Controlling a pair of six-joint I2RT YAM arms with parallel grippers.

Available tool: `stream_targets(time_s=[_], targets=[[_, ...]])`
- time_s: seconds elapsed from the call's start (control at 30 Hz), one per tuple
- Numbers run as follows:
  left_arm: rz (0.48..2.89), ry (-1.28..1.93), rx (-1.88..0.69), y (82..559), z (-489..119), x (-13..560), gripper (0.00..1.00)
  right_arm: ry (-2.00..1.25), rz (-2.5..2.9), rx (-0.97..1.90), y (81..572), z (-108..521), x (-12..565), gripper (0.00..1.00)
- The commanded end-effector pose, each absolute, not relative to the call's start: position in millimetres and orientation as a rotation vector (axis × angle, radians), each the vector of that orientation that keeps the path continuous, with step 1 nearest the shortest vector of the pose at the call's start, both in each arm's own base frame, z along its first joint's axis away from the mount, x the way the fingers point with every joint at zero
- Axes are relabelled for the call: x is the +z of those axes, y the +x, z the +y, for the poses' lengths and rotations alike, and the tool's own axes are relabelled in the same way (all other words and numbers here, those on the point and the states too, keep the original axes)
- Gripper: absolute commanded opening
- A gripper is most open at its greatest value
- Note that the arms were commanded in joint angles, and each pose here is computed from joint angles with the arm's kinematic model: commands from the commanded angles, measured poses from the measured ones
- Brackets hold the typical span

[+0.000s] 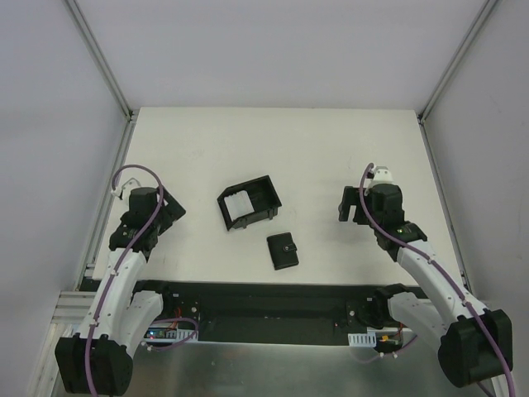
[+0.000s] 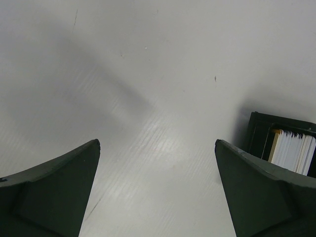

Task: Put the credit cards into the card holder
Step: Reset both arms

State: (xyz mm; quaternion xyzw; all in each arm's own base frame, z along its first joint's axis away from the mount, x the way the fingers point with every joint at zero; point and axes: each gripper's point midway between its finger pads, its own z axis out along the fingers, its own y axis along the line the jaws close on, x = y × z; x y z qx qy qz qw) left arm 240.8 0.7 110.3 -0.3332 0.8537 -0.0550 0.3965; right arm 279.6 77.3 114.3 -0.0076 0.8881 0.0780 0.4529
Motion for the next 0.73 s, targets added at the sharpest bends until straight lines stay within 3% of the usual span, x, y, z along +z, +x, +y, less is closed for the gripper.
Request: stream_targets(time_s=[0.0, 0.57, 0.7], targets=[[2.156, -0.857, -0.15, 242.1, -1.0, 106.2, 0.99, -0.044, 2.167, 0.192, 282.4, 78.7, 116.3, 0.96], [2.115, -0.874, -0.122, 250.1, 5.4, 104.4, 0.99, 0.006, 2.152, 0.177, 284.7, 74.9, 112.4, 0.96], [2.058, -0.903, -0.088, 253.3, 14.0, 104.3, 0.99, 0.074, 2.151, 0.013, 295.1, 51.6, 104.5, 0.96]])
